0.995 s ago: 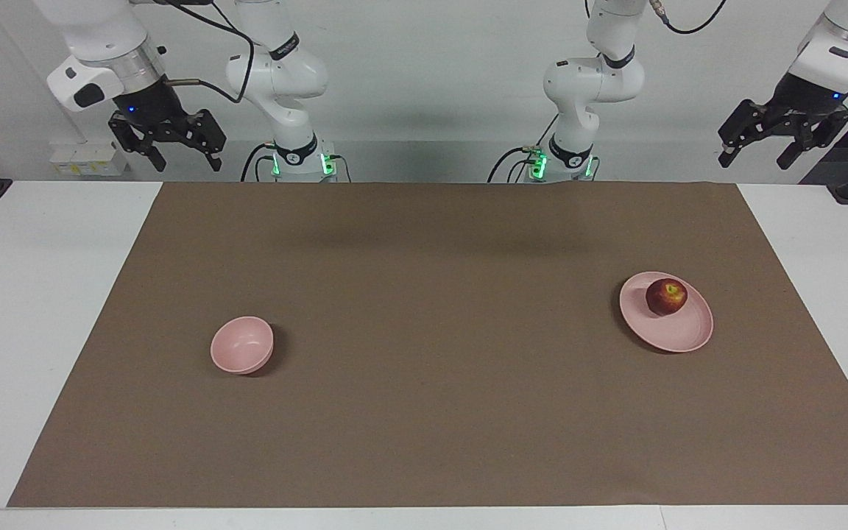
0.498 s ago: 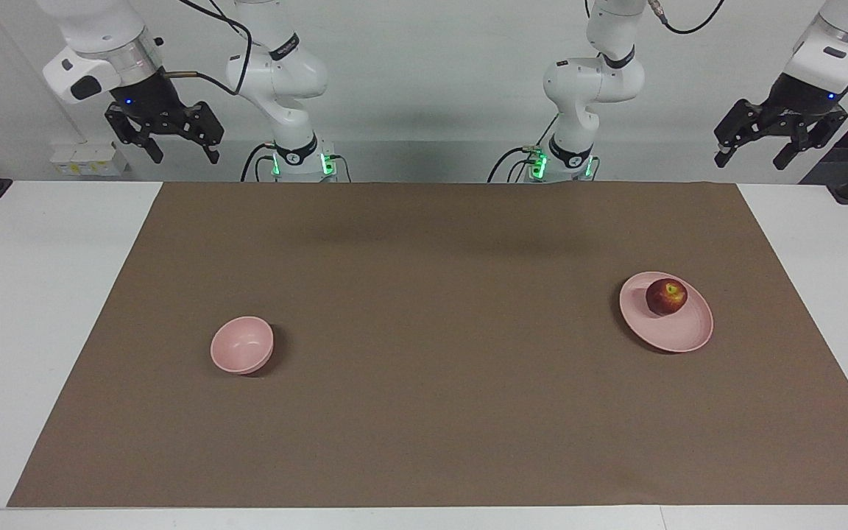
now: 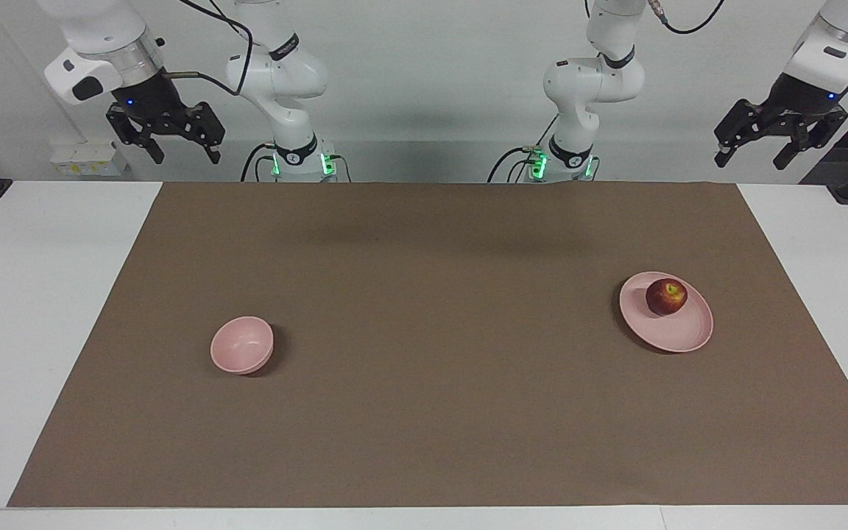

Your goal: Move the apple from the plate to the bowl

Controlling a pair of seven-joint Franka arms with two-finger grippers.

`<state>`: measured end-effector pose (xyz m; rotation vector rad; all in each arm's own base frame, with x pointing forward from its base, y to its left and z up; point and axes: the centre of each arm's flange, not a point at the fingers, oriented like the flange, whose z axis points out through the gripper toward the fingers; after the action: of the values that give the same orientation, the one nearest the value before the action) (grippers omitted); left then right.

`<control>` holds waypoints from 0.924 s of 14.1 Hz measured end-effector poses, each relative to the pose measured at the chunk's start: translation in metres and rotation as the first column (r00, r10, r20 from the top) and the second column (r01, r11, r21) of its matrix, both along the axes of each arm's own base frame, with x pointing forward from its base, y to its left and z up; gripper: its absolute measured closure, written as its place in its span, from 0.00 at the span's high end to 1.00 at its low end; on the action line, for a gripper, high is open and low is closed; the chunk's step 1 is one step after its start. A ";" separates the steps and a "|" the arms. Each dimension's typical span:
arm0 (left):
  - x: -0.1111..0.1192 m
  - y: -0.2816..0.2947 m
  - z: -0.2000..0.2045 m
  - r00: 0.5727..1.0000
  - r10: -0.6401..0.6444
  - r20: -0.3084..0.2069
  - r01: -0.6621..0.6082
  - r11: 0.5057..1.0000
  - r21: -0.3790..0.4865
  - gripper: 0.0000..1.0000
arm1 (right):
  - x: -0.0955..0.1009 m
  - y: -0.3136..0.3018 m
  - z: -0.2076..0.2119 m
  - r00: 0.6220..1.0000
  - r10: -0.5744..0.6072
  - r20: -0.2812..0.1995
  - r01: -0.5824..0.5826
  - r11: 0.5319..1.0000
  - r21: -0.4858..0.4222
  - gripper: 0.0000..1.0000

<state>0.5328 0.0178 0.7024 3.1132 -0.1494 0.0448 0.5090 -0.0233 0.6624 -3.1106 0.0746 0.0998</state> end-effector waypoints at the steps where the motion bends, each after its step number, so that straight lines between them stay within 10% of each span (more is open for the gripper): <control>1: 0.000 0.000 0.000 1.000 0.000 0.000 0.000 1.000 0.000 1.00 | 0.000 0.000 0.000 1.000 0.000 0.000 0.000 1.000 0.000 1.00; 13: 0.022 0.005 -0.101 1.000 0.013 0.009 -0.013 1.000 -0.002 1.00 | 0.000 0.012 -0.003 1.000 0.014 -0.017 -0.014 1.000 -0.001 1.00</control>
<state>0.5548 0.0227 0.6013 3.1122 -0.1298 0.0590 0.5085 -0.0116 0.6592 -3.1115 0.0540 0.1273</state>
